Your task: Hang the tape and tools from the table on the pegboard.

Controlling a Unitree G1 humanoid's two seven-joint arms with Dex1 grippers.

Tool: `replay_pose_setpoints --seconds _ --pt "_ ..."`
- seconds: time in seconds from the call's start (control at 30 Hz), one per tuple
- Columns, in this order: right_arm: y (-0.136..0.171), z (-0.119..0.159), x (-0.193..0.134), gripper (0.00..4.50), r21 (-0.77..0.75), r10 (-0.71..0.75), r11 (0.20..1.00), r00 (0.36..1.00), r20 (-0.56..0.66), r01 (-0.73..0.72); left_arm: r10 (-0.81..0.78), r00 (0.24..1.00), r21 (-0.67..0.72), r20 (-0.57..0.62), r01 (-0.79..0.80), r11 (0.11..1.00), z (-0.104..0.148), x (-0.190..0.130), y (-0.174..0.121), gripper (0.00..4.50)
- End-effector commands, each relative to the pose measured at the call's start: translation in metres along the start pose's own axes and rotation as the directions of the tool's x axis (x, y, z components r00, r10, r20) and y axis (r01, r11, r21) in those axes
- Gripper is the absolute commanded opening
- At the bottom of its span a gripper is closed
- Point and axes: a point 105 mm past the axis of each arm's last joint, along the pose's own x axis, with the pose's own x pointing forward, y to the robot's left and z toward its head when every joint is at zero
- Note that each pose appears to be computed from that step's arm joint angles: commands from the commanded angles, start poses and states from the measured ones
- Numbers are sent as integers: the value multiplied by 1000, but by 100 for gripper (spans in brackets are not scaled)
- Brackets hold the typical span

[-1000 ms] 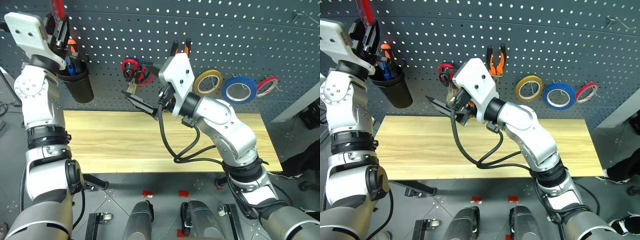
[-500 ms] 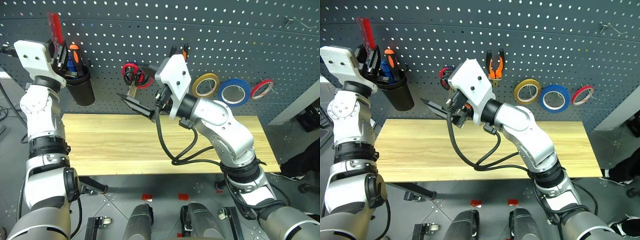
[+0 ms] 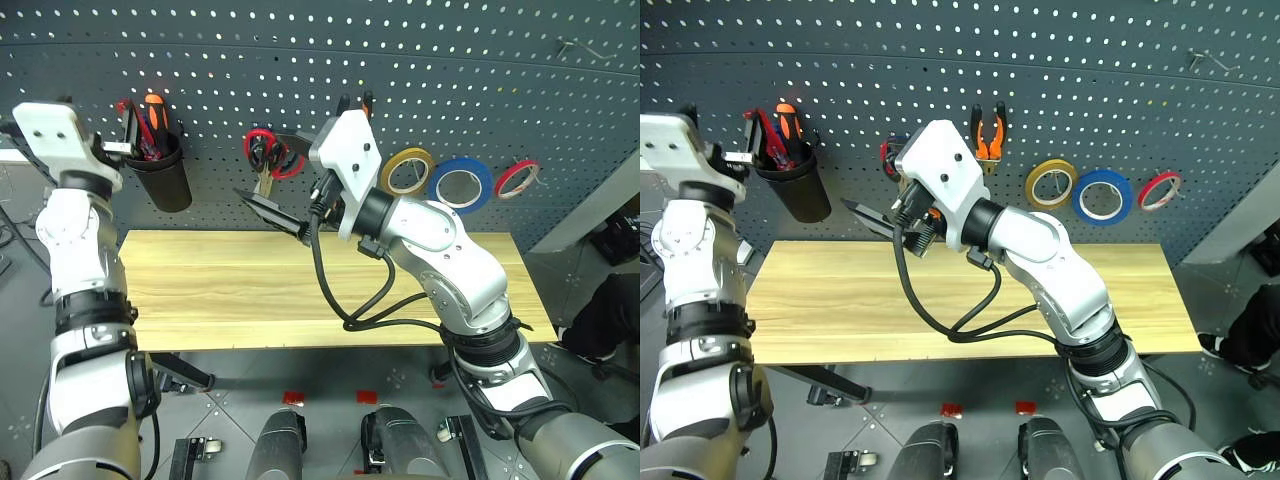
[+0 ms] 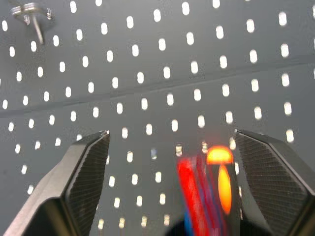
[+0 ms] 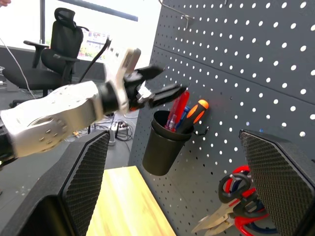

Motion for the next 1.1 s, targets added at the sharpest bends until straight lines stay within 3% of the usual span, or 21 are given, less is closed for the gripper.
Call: replay_pose_setpoints --seconds 0.03,0.2,0.33,0.43,0.57,0.67,0.93,1.1 --pt "-3 8 -7 450 -38 -26 999 999 34 28 57 998 50 6 -57 997 10 -16 11 412" --pt "-14 -7 -28 450 -35 -94 995 995 -10 94 288 949 142 -127 -270 952 -13 -53 50 412" --pt "-27 -29 -50 450 -4 -229 973 972 -61 229 346 900 238 -266 -287 928 -40 -75 53 412" --pt "-40 -60 -74 450 -5 -375 926 916 -141 379 284 895 207 -343 -223 953 -59 -86 37 412" --pt "-43 -108 -112 450 -23 -520 847 819 -241 531 124 897 62 -423 -108 992 -85 -96 4 412" --pt "-43 -142 -142 450 -49 -612 774 725 -315 632 41 890 -9 -454 -51 999 -98 -101 -18 412" --pt "-48 -213 -220 450 -74 -733 565 459 -502 822 -96 853 -96 -512 54 994 -121 -115 -59 412" --pt "-42 -240 -242 450 -92 -708 558 415 -572 825 -112 840 -107 -532 64 992 -130 -120 -68 412"
